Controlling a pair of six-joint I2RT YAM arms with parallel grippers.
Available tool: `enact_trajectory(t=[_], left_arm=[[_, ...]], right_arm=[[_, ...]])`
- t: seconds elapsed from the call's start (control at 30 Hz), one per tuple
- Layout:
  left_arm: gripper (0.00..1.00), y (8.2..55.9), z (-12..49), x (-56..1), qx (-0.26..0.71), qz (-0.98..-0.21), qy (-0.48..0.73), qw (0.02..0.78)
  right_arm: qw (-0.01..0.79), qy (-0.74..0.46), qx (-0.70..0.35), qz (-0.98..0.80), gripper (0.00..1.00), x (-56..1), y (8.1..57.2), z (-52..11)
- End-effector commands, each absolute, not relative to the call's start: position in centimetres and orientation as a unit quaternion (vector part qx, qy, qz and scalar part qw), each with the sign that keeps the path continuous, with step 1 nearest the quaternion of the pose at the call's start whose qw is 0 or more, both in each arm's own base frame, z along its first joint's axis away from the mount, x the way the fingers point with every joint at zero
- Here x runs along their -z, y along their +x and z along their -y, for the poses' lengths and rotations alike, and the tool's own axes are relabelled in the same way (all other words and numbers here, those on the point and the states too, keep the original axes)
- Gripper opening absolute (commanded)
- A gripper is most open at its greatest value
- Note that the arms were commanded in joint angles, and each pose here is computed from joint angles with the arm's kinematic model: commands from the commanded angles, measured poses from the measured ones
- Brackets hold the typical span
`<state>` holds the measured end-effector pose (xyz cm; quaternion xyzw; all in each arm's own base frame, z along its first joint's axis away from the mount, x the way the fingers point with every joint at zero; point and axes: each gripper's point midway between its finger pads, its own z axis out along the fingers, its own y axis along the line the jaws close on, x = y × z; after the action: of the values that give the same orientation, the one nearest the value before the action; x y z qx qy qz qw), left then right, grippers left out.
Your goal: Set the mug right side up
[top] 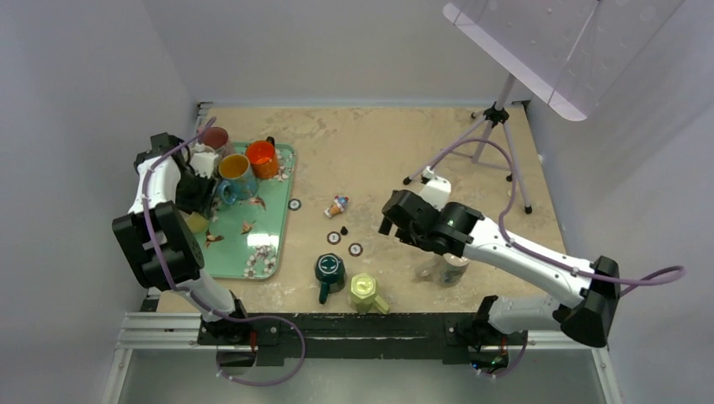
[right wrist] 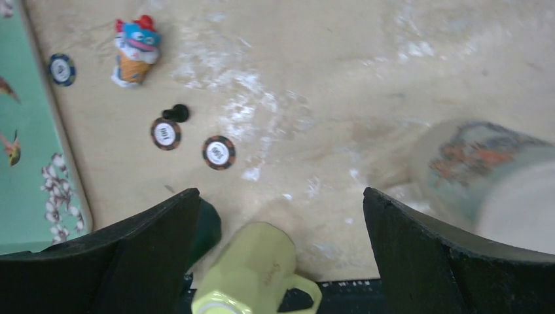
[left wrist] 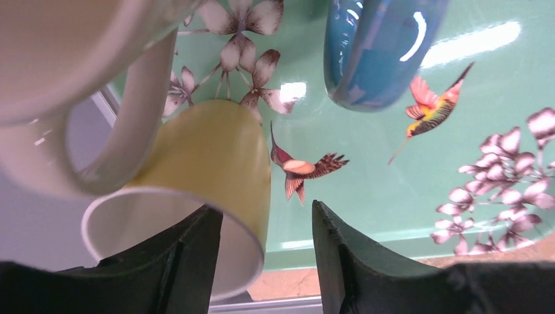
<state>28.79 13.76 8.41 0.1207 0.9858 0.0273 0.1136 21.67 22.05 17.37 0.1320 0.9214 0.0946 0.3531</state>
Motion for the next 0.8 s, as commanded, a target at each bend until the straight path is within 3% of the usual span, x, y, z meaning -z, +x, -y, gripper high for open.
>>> enact_trajectory(t=[0.0,0.33,0.53,0.77], left_arm=[[0.58,29.1,-12.4,-13.6,-0.013,-0.982,0.105,0.158],[0.59,28.2,-6.6,-20.7,0.052,-0.964,0.126,0.229],[0.59,27.8,-5.2,-22.6,0.068,-0.955,0.135,0.256],[0.59,27.6,-3.6,-23.5,0.099,-0.947,0.144,0.271]], right_arm=[[0.33,0.287,-0.037,-0.899,0.99,-16.0,18.3,-15.3],[0.269,0.307,0.013,-0.913,0.84,-11.1,14.9,-12.9],[0.245,0.329,0.038,-0.911,0.83,-8.7,13.2,-11.3],[0.307,0.427,0.066,-0.848,0.76,-7.3,15.0,-9.2]])
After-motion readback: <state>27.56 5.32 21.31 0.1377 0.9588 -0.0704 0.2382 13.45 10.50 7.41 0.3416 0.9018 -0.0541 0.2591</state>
